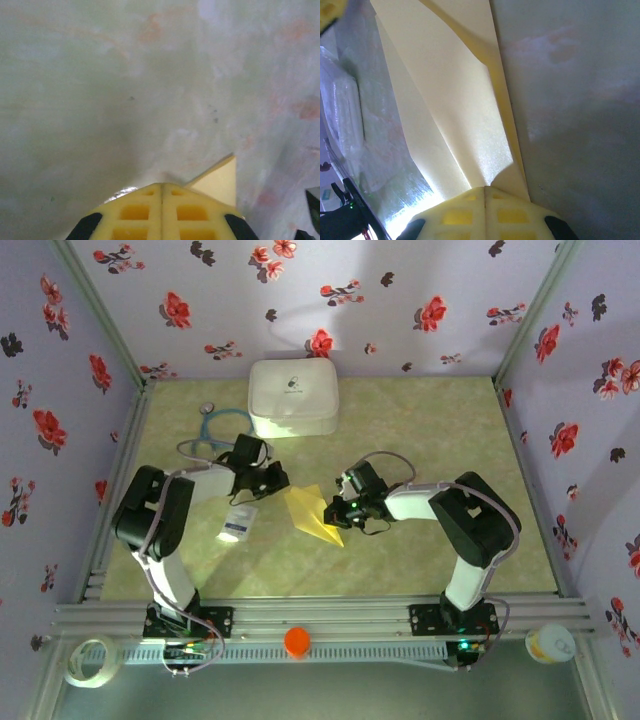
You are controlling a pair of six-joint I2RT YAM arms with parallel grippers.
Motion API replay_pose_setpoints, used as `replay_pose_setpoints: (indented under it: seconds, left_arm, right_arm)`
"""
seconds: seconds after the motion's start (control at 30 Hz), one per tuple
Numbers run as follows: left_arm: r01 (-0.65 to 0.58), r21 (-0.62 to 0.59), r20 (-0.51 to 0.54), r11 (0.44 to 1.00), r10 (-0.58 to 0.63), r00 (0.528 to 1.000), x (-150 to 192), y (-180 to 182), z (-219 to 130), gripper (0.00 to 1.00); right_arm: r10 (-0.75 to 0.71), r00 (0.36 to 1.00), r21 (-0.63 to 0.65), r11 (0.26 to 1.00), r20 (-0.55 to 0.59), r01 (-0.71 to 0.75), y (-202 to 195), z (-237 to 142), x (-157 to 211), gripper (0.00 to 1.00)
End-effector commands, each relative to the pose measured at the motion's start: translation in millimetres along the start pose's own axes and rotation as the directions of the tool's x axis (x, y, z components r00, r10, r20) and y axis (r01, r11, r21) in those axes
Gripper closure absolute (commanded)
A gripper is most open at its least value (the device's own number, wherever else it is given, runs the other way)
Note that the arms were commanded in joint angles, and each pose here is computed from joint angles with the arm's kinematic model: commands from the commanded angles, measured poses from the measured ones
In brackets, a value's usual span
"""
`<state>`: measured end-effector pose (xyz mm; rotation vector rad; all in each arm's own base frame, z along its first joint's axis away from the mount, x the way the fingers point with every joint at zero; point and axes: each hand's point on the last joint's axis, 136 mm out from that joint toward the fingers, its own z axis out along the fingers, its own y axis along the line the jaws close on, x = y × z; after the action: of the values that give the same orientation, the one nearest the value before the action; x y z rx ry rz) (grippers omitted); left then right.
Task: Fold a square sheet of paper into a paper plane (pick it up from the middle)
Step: Fourth fold the wing at the center of the table.
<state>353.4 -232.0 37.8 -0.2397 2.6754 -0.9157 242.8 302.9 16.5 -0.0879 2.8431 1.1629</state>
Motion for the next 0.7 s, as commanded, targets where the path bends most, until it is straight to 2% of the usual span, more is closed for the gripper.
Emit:
replay_pose_setpoints:
  seconds: [0.0, 0.23, 0.37, 0.53, 0.67]
  left_arm:
    - [-0.039, 0.015, 0.050, 0.999, 0.038, 0.998, -10, -27, -17, 0.99]
    - [-0.103, 0.074, -0.030, 0.992, 0.105, 0.994, 26, -53, -2, 0.98]
    - [-0.089, 0.073, -0.101, 0.993, 0.096, 0.990, 50, -44, 13, 0.99]
    - [-0.051, 0.047, -0.140, 0.998, 0.058, 0.989, 65, -24, 27, 1.00]
    - [-0.038, -0.007, -0.155, 0.999, 0.037, 0.987, 73, -4, 33, 1.00]
  right_arm:
    - [0.103, 0.992, 0.128, 0.987, -0.069, -0.094, -38, 1, 27, 1.00]
    - [0.098, 0.993, 0.124, 0.988, -0.069, -0.089, -35, 0, 25, 1.00]
    - [0.095, 0.993, 0.123, 0.989, -0.066, -0.086, -34, -1, 24, 1.00]
    - [0.091, 0.994, 0.108, 0.991, -0.061, -0.084, -29, -2, 22, 0.99]
    - [0.078, 0.996, 0.016, 0.997, -0.031, -0.078, -1, -7, 8, 0.98]
